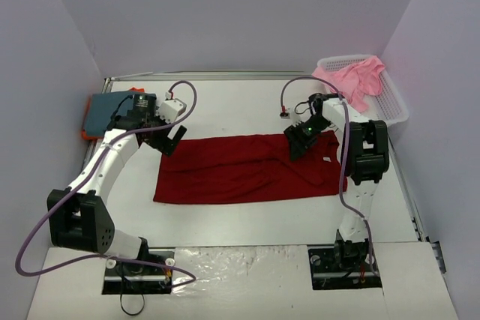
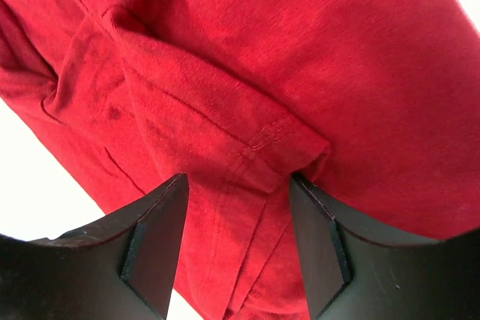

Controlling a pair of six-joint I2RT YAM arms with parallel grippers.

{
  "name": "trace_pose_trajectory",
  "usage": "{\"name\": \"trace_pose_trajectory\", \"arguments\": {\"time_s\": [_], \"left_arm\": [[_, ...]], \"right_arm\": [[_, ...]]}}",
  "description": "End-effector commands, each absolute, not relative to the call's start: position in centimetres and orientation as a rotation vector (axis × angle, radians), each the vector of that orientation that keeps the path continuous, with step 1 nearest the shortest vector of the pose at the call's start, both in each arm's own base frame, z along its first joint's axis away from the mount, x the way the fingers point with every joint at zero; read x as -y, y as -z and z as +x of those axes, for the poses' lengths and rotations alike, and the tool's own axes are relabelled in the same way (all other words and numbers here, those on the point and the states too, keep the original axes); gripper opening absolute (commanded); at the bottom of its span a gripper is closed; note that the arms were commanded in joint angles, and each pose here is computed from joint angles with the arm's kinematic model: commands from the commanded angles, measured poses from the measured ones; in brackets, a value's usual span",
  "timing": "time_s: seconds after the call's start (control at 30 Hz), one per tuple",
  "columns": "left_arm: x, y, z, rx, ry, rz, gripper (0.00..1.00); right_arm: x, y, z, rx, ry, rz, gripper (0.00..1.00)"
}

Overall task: Fold and stack the t-shirts
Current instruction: Fold the other side of the tshirt into a rectangle

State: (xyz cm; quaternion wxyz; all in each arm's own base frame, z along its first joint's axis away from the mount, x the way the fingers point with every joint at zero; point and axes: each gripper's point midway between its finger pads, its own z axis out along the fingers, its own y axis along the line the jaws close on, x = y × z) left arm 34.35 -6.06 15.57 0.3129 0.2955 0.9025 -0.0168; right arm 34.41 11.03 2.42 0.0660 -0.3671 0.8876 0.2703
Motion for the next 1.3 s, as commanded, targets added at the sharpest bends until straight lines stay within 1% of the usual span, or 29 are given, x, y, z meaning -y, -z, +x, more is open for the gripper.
{"name": "trace_pose_trajectory", "arguments": {"time_s": [0.0, 0.13, 0.27, 0.33, 0.4, 0.47, 0.53, 0.57, 0.6, 0.67, 0.73, 1.03, 1.2, 1.27], "left_arm": [[5.1, -17.6, 34.9, -2.338, -0.02, 0.714, 0.92], [4.9, -17.9, 34.7, -2.333, -0.027, 0.708, 0.92], [4.9, -17.9, 34.7, -2.338, -0.021, 0.699, 0.92], [5.0, -17.8, 34.7, -2.342, -0.017, 0.701, 0.92], [5.0, -17.8, 34.6, -2.343, -0.013, 0.703, 0.92], [5.0, -17.8, 34.6, -2.342, -0.011, 0.699, 0.92], [5.1, -17.9, 34.5, -2.336, -0.004, 0.703, 0.92], [5.2, -17.8, 34.5, -2.335, 0.004, 0.701, 0.91], [5.2, -17.8, 34.4, -2.334, 0.008, 0.7, 0.92], [5.4, -17.7, 34.3, -2.333, 0.016, 0.7, 0.92], [5.4, -17.7, 34.2, -2.325, 0.02, 0.699, 0.92], [5.7, -18.1, 33.9, -2.299, 0.037, 0.699, 0.92], [5.9, -18.0, 33.9, -2.295, 0.052, 0.702, 0.92], [6.1, -17.7, 33.7, -2.3, 0.065, 0.707, 0.92]], "right_arm": [[-11.5, -2.8, 35.1, -2.625, -0.876, -1.152, 0.52], [-11.5, -2.1, 34.8, -2.63, -0.897, -1.173, 0.51], [-11.4, -1.9, 34.7, -2.637, -0.897, -1.185, 0.47], [-11.3, -2.1, 34.7, -2.635, -0.895, -1.185, 0.38], [-11.3, -2.5, 34.6, -2.635, -0.895, -1.185, 0.33], [-11.3, -3.5, 34.4, -2.621, -0.884, -1.187, 0.31], [-11.3, -4.4, 34.5, -2.609, -0.856, -1.188, 0.26], [-11.3, -4.8, 34.5, -2.605, -0.849, -1.186, 0.22], [-11.2, -5.4, 34.4, -2.603, -0.83, -1.186, 0.12], [-11.3, -5.9, 34.2, -2.604, -0.819, -1.188, 0.03], [-11.4, -6.7, 33.8, -2.596, -0.79, -1.205, 0.0], [-13.3, -9.8, 31.3, -2.548, -0.628, -1.33, 0.0], [-14.5, -9.3, 27.5, -2.573, -0.6, -1.475, 0.0], [-14.4, -8.6, 26.1, -2.598, -0.57, -1.533, 0.1]]}}
